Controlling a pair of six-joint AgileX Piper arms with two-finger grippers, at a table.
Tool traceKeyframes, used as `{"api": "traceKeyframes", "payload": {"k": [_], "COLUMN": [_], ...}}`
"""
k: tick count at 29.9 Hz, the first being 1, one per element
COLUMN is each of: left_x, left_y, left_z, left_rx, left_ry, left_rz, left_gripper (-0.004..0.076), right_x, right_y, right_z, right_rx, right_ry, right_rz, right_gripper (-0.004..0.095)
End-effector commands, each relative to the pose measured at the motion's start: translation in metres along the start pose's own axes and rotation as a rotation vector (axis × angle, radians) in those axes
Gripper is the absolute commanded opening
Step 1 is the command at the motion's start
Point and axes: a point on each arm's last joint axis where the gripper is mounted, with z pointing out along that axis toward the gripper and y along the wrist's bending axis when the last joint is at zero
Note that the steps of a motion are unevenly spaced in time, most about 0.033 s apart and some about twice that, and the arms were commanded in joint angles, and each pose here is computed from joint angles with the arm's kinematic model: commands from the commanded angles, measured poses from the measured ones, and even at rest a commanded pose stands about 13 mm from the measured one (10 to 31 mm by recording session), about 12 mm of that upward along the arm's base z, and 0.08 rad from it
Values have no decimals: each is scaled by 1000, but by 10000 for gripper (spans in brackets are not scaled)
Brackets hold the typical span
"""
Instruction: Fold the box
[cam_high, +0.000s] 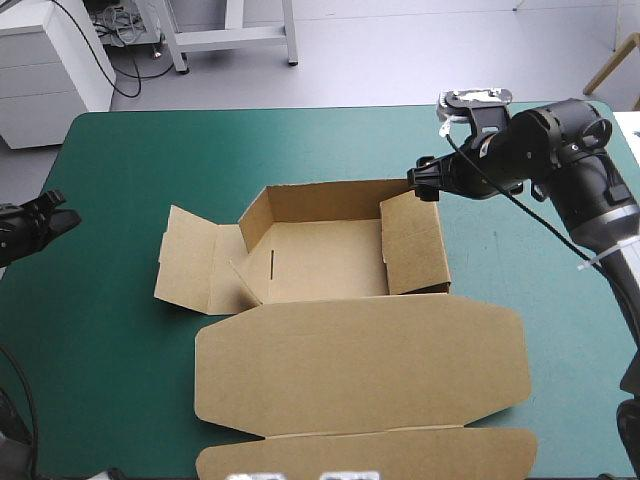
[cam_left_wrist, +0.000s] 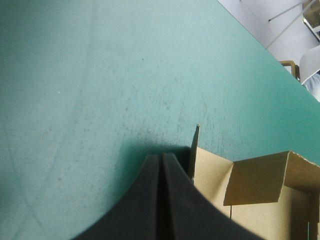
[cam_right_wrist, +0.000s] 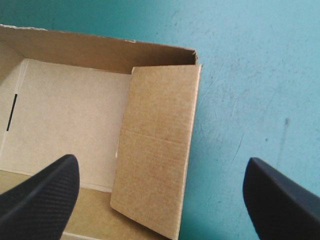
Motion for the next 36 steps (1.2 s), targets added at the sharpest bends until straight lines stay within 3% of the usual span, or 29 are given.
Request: {"api": "traceKeyframes", "payload": {"k": [1, 19, 36], "left_x": [-6, -6, -6], "left_y": [-20, -20, -20], "left_z": [-13, -13, -13], "left_rx": [66, 68, 65], "left_ry": [-73, -74, -72], "left_rz": [15, 14, 16], "left_gripper": [-10, -10, -10], "right_x": [6, 12, 18], "right_y": [1, -8, -9], "right_z": [-5, 128, 142], "right_rx": [-15, 57, 56], "right_ry": [-28, 261, 331], "right_rz": [45, -12, -17], "right_gripper": [824, 823, 801]}}
